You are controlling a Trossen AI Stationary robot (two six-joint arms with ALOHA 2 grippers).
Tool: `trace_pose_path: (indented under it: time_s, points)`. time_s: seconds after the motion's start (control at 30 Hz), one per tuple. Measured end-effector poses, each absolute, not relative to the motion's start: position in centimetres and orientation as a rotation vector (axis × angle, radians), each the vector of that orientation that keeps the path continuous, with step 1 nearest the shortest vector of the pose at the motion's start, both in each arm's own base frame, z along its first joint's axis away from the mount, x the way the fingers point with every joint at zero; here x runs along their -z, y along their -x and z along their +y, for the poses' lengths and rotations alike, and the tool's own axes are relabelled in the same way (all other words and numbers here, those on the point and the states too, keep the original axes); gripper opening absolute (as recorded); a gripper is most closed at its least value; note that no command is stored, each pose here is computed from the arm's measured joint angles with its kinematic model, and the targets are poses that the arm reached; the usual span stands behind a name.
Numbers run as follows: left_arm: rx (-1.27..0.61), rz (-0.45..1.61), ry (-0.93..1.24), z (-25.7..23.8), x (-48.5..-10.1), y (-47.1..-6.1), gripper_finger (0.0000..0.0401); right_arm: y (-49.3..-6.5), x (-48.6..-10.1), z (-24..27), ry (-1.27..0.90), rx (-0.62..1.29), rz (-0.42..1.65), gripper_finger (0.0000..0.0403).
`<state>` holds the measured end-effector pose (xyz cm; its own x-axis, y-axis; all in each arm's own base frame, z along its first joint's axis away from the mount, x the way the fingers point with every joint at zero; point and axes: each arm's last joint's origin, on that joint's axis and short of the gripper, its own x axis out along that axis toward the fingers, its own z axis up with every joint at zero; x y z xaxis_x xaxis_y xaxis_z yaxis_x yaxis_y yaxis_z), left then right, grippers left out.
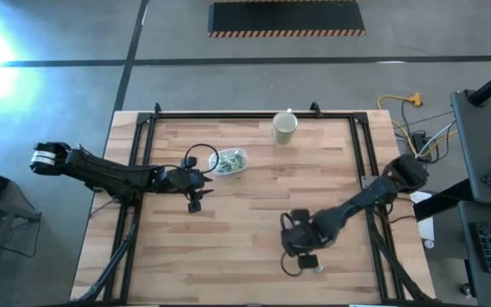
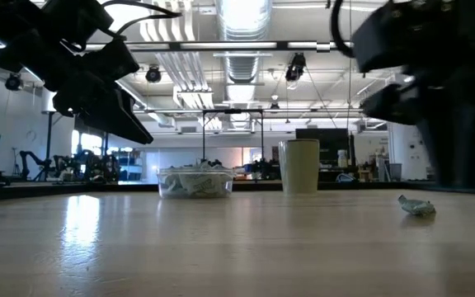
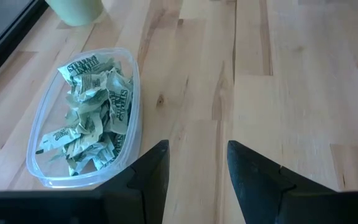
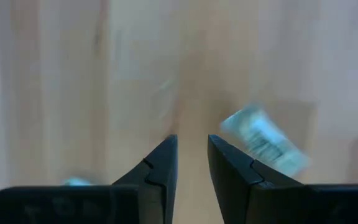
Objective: Pick and place Stevia / Truvia into bins
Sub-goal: Put the stevia packet into the transparent container
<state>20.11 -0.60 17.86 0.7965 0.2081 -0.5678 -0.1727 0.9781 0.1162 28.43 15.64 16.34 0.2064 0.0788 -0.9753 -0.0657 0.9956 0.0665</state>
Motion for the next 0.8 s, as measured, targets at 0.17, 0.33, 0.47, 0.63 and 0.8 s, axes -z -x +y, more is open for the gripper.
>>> trace_pose_path:
  time_s: [0.17,0.33,0.47,0.63,0.8]
  points:
    - [-0.204,0.615,-0.059,-0.6,-17.9,-20.1,0.0146,-26.3,-15.9,18.2,-0.091,-0.043,1.397,0.0074]
    - [-0.205,0.615,-0.059,-0.6,-17.9,-20.1,0.0146,-24.4,-15.9,20.6,-0.129,-0.029,1.41,0.0073]
    - [-0.205,0.615,-0.059,-0.6,-17.9,-20.1,0.0146,-23.4,-16.2,22.1,-0.122,-0.019,1.381,0.0074]
    - [-0.205,0.616,-0.059,-0.6,-17.8,-20.1,0.0146,-22.3,-16.2,23.3,-0.119,0.056,1.297,0.0069]
    - [-0.205,0.618,-0.058,-0.6,-17.8,-20.1,0.0146,-21.3,-15.6,23.9,-0.082,0.1,1.259,0.0071]
